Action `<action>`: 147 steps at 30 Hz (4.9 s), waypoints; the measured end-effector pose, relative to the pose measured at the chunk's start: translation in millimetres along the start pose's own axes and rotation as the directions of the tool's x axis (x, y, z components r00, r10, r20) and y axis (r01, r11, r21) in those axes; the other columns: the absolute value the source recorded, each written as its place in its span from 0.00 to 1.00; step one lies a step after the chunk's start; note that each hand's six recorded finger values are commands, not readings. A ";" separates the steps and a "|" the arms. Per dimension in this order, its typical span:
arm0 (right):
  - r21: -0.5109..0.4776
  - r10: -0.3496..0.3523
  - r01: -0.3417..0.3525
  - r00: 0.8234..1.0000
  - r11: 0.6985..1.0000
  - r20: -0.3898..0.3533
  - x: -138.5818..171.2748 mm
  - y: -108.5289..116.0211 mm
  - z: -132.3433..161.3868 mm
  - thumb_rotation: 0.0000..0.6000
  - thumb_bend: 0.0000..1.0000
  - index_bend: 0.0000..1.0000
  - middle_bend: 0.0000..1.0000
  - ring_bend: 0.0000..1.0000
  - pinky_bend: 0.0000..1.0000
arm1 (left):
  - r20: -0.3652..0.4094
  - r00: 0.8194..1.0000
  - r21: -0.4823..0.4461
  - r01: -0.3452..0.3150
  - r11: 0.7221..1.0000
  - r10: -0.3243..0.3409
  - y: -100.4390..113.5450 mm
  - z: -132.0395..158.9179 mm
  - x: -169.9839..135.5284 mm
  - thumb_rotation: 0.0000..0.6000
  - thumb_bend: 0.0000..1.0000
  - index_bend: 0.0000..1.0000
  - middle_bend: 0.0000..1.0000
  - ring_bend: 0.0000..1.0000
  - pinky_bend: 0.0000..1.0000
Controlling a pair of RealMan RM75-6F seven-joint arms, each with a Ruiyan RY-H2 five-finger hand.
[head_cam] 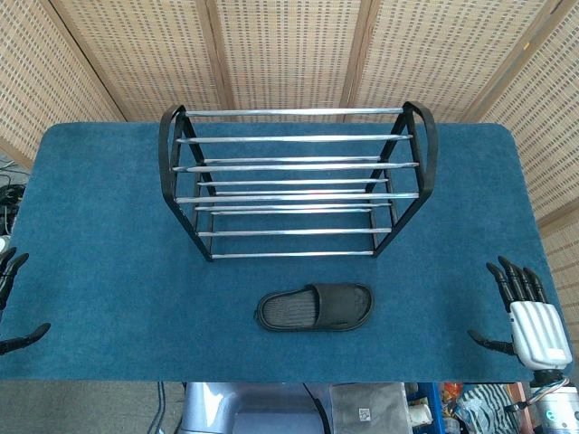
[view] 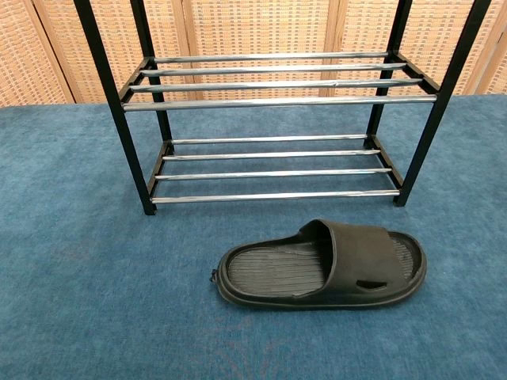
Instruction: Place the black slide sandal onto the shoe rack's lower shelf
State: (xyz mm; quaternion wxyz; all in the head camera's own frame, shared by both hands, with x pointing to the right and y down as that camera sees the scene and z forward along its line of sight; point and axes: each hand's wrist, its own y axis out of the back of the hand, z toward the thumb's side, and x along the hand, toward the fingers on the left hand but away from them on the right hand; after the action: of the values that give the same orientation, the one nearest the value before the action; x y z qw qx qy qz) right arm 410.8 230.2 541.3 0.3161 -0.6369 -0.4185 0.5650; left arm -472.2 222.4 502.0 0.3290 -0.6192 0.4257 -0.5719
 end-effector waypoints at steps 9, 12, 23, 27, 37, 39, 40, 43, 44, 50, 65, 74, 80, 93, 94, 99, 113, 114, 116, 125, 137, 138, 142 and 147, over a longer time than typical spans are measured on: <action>0.004 0.058 -0.058 0.996 0.998 -0.061 0.4 -8.5 10.4 1.00 0.00 0.00 0.00 0.00 0.00 | -0.006 1.000 0.000 0.001 1.000 -0.001 -0.3 -0.3 0.2 1.00 0.17 0.00 0.00 0.00 0.00; -0.014 0.081 -0.083 0.988 0.996 -0.129 -1.0 -13.6 23.0 1.00 0.00 0.00 0.00 0.00 0.00 | -0.009 1.000 -0.001 0.002 1.000 -0.002 -0.5 -0.6 1.2 1.00 0.17 0.00 0.00 0.00 0.00; 0.062 0.219 -0.217 0.845 0.974 -0.488 -42.6 -46.6 124.1 1.00 0.00 0.00 0.00 0.00 0.00 | -0.009 0.999 0.003 0.031 1.000 -0.031 -5.3 1.6 11.4 1.00 0.17 0.00 0.00 0.00 0.00; 0.132 0.252 -0.215 0.798 0.968 -0.547 -57.8 -55.2 160.5 1.00 0.00 0.00 0.00 0.00 0.00 | -0.007 0.999 0.008 0.044 0.999 -0.044 -7.9 2.0 13.5 1.00 0.17 0.00 0.00 0.00 0.00; 0.220 0.334 -0.252 0.725 0.942 -0.603 -88.5 -79.4 244.3 1.00 0.00 0.00 0.00 0.00 0.00 | -0.026 0.998 -0.010 0.062 0.998 -0.063 -8.7 -6.5 20.7 1.00 0.17 0.00 0.00 0.00 0.00; 0.236 0.357 -0.269 0.712 0.934 -0.604 -92.0 -87.0 259.2 1.00 0.00 0.00 0.00 0.00 0.00 | -0.027 0.997 -0.013 0.066 0.998 -0.067 -8.9 -7.5 21.9 1.00 0.17 0.00 0.00 0.00 0.00; 0.241 0.367 -0.277 0.708 0.930 -0.604 -93.0 -90.5 264.9 1.00 0.00 0.00 0.00 0.00 0.00 | -0.027 0.997 -0.014 0.069 0.998 -0.069 -9.1 -7.9 22.5 1.00 0.17 0.00 0.00 0.00 0.00; 0.252 0.402 -0.313 0.696 0.916 -0.595 -95.6 -103.4 284.3 1.00 0.00 0.00 0.00 0.00 0.00 | -0.027 0.997 -0.016 0.074 0.997 -0.074 -9.2 -8.8 24.0 1.00 0.17 0.00 0.00 0.00 0.00; 0.255 0.412 -0.324 0.693 0.911 -0.591 -95.9 -107.1 289.3 1.00 0.00 0.00 0.00 0.00 0.00 | -0.027 0.997 -0.016 0.075 0.997 -0.076 -9.3 -8.9 24.3 1.00 0.17 0.00 0.00 0.00 0.00; 0.282 0.482 -0.392 0.671 0.876 -0.564 -92.5 -131.2 318.6 1.00 0.00 0.00 0.00 0.00 0.00 | -0.026 0.997 -0.016 0.079 0.997 -0.079 -9.7 -9.0 25.2 1.00 0.17 0.00 0.00 0.00 0.00; 0.368 0.571 -0.443 0.706 0.817 -0.418 -94.7 -171.2 330.4 1.00 0.00 0.00 0.00 0.00 0.00 | -0.031 0.996 -0.023 0.082 0.996 -0.083 -9.3 -11.1 26.5 1.00 0.17 0.00 0.00 0.00 0.00; 0.414 0.586 -0.445 0.743 0.794 -0.324 -103.2 -177.5 313.6 1.00 0.00 0.00 0.00 0.00 0.00 | -0.029 0.996 -0.023 0.082 0.996 -0.083 -9.0 -10.8 26.1 1.00 0.17 0.00 0.00 0.00 0.00; 0.434 0.603 -0.460 0.744 0.775 -0.287 -103.4 -183.5 304.1 1.00 0.00 0.00 0.00 0.00 0.00 | -0.028 0.996 -0.022 0.084 0.996 -0.084 -9.4 -10.6 26.1 1.00 0.17 0.00 0.00 0.00 0.00; 0.456 0.571 -0.419 0.775 0.785 -0.270 -107.5 -192.4 293.9 1.00 0.00 0.02 0.14 0.07 0.17 | -0.025 0.996 -0.025 0.084 0.996 -0.085 -9.1 -10.7 25.5 1.00 0.17 0.00 0.00 0.00 0.00; 0.458 0.573 -0.421 0.775 0.783 -0.267 -107.7 -193.4 292.5 1.00 0.00 0.03 0.15 0.08 0.17 | -0.025 0.996 -0.025 0.085 0.996 -0.085 -9.2 -10.6 25.5 1.00 0.17 0.00 0.00 0.00 0.00; 0.486 0.580 -0.416 0.774 0.769 -0.254 -108.3 -197.1 287.2 1.00 0.02 0.22 0.30 0.20 0.31 | -0.021 0.996 -0.025 0.089 0.996 -0.089 -9.8 -10.1 25.4 1.00 0.17 0.00 0.00 0.00 0.00; 0.496 0.521 -0.312 0.771 0.811 -0.367 -102.1 -180.5 293.9 1.00 0.36 0.50 0.53 0.41 0.46 | -0.017 0.996 -0.028 0.091 0.995 -0.092 -10.1 -9.5 25.1 1.00 0.17 0.00 0.00 0.00 0.00; 0.499 0.513 -0.296 0.769 0.814 -0.381 -101.4 -177.9 294.5 1.00 0.36 0.50 0.53 0.41 0.46 | -0.017 0.996 -0.028 0.092 0.995 -0.092 -10.1 -9.3 25.1 1.00 0.17 0.00 0.00 0.00 0.00; 0.509 0.493 -0.252 0.763 0.823 -0.419 -99.5 -171.2 296.2 1.00 0.37 0.50 0.53 0.41 0.46 | -0.015 0.996 -0.028 0.093 0.995 -0.093 -10.3 -8.9 25.1 1.00 0.17 0.00 0.00 0.00 0.00; 0.534 0.420 -0.032 0.658 0.845 -0.625 -84.1 -139.8 311.8 1.00 0.42 0.50 0.52 0.41 0.46 | -0.014 0.995 -0.028 0.097 0.995 -0.097 -11.0 -8.2 25.4 1.00 0.17 0.00 0.00 0.00 0.00; 0.545 0.412 0.283 0.414 0.790 -0.812 -76.4 -121.3 327.8 1.00 0.60 0.50 0.50 0.41 0.46 | -0.021 0.995 -0.043 0.101 0.994 -0.102 -10.3 -11.5 27.0 1.00 0.17 0.00 0.00 0.00 0.00; 0.546 0.414 0.311 0.399 0.778 -0.818 -78.4 -121.1 328.0 1.00 0.61 0.50 0.50 0.41 0.46 | -0.021 0.994 -0.043 0.103 0.994 -0.104 -10.5 -11.6 27.3 1.00 0.17 0.00 0.00 0.00 0.00; 0.552 0.433 0.409 0.351 0.727 -0.830 -95.2 -121.2 325.6 1.00 0.63 0.50 0.50 0.41 0.46 | -0.023 0.994 -0.046 0.108 0.993 -0.109 -11.1 -12.3 28.9 1.00 0.17 0.00 0.00 0.00 0.00; 0.564 0.457 0.453 0.331 0.690 -0.825 -118.9 -122.2 321.8 1.00 0.65 0.50 0.49 0.41 0.46 | -0.034 0.992 -0.049 0.116 0.992 -0.118 -12.4 -15.0 31.8 1.00 0.17 0.00 0.00 0.00 0.00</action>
State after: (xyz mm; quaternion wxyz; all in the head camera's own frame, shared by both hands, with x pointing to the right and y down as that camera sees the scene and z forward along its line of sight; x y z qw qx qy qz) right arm 71.2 156.7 650.3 0.7179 -0.6580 0.1068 0.2007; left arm -485.7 200.0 528.6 0.2724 -0.6401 0.4080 -0.5912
